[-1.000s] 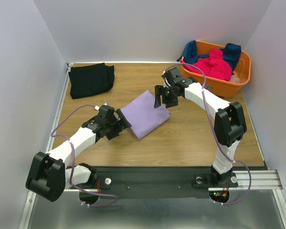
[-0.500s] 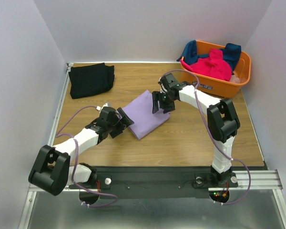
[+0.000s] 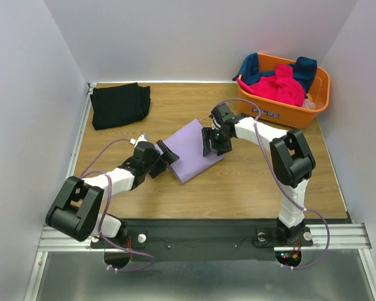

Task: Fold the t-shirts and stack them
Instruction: Fold the tshirt, then neatly place the folded tshirt to the corner

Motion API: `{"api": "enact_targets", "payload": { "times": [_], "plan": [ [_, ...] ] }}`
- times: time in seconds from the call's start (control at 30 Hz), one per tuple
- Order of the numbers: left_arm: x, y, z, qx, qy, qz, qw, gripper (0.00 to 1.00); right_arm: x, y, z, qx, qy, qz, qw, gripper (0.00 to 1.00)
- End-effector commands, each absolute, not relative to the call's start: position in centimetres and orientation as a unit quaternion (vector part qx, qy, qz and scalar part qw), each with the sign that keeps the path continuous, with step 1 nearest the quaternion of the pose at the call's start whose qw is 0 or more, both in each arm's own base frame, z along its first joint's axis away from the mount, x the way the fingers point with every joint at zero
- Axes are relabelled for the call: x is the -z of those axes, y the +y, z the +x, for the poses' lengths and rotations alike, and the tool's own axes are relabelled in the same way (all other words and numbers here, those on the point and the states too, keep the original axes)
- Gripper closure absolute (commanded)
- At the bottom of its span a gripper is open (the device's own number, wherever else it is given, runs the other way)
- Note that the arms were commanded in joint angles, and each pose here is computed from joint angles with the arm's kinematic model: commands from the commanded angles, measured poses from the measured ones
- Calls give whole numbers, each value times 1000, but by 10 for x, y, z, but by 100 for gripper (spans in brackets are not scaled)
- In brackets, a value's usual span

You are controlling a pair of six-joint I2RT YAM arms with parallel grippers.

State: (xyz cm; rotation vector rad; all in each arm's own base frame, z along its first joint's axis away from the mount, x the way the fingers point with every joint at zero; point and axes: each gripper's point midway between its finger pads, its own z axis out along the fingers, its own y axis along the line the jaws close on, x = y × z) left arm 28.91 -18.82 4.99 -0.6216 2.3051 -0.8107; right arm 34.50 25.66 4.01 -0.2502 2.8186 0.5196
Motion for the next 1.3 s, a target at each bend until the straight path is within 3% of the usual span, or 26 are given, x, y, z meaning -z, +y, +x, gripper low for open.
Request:
{"api": "enact_targets", "payload": {
  "times": [0.0, 0.7, 0.83, 0.9, 0.97, 1.03, 1.27],
  "plan": [
    [-33, -189, 290, 300, 876, -222, 306, 2, -18, 246, 327, -151, 978, -98, 107, 26],
    [-10, -251, 297, 325, 892, -167, 266, 6, -24, 254, 320, -164, 977, -90, 103, 26],
    [-8, -256, 304, 317, 895, -165, 266, 26, -24, 255, 317, -164, 977, -92, 102, 27],
    [-3, -253, 308, 298, 901, -168, 265, 51, -24, 255, 316, -164, 977, -91, 101, 27],
    [1, -248, 311, 274, 909, -169, 265, 65, -24, 254, 315, -162, 978, -90, 100, 27],
    [3, -245, 314, 260, 913, -168, 267, 100, -27, 254, 315, -165, 977, -90, 103, 27],
    [-18, -225, 342, 206, 920, -127, 308, 100, -42, 252, 312, -171, 975, -85, 116, 25]
  ]
}}
